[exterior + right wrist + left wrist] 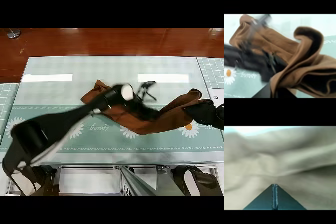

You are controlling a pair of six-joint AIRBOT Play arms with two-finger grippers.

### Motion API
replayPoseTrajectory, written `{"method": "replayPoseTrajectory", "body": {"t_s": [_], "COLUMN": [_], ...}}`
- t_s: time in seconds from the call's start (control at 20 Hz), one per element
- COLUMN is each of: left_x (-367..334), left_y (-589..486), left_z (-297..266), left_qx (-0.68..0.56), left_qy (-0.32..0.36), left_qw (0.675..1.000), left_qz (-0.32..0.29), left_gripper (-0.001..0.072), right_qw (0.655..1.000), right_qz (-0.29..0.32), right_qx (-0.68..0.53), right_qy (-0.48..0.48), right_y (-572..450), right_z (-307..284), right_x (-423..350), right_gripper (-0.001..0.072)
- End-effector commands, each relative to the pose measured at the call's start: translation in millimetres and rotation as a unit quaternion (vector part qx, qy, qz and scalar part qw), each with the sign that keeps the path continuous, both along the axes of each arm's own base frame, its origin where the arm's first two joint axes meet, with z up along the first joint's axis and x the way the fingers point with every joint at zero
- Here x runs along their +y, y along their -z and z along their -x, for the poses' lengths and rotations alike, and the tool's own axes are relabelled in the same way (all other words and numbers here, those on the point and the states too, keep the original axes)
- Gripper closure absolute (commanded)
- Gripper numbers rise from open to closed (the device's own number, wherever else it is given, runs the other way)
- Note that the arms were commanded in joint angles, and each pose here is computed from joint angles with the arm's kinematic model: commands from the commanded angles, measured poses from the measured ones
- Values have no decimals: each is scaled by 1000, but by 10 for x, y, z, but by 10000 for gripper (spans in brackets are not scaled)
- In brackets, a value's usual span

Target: Fold the shirts.

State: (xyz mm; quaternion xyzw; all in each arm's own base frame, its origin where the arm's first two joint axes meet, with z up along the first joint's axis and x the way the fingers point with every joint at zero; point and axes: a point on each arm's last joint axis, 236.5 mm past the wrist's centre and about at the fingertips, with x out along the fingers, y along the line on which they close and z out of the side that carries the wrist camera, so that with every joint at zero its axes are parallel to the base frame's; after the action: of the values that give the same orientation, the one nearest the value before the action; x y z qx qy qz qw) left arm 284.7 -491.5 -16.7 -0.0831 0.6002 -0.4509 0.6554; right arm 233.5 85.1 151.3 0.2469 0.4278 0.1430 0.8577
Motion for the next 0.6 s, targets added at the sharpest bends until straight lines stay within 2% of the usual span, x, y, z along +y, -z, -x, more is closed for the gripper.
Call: {"method": "replayPoseTrajectory", "body": {"t_s": [0.0,0.15,0.25,0.4,0.55], "left_x": [746,1864,2580,3244,3399], "left_y": [-420,-1071,-1555,-2368,-2608], "left_z": [-771,-1427,-1586,-1324,-697], "left_qx": [7,-38,-96,-205,-258], "left_qy": [-67,-161,-217,-264,-270], "left_qw": [998,986,971,942,927], "left_qz": [14,20,9,21,21], "left_gripper": [682,683,682,682,681], "right_qw": [999,993,988,976,961], "right_qz": [-30,-53,-46,-33,-20], "right_qx": [-4,-9,-22,0,47], "right_qy": [-33,-107,-149,-216,-271], "right_y": [-41,-120,-173,50,564], "right_z": [-52,-215,-475,-970,-1435], "right_x": [179,624,989,1734,2457], "right_gripper": [686,687,687,686,686]}}
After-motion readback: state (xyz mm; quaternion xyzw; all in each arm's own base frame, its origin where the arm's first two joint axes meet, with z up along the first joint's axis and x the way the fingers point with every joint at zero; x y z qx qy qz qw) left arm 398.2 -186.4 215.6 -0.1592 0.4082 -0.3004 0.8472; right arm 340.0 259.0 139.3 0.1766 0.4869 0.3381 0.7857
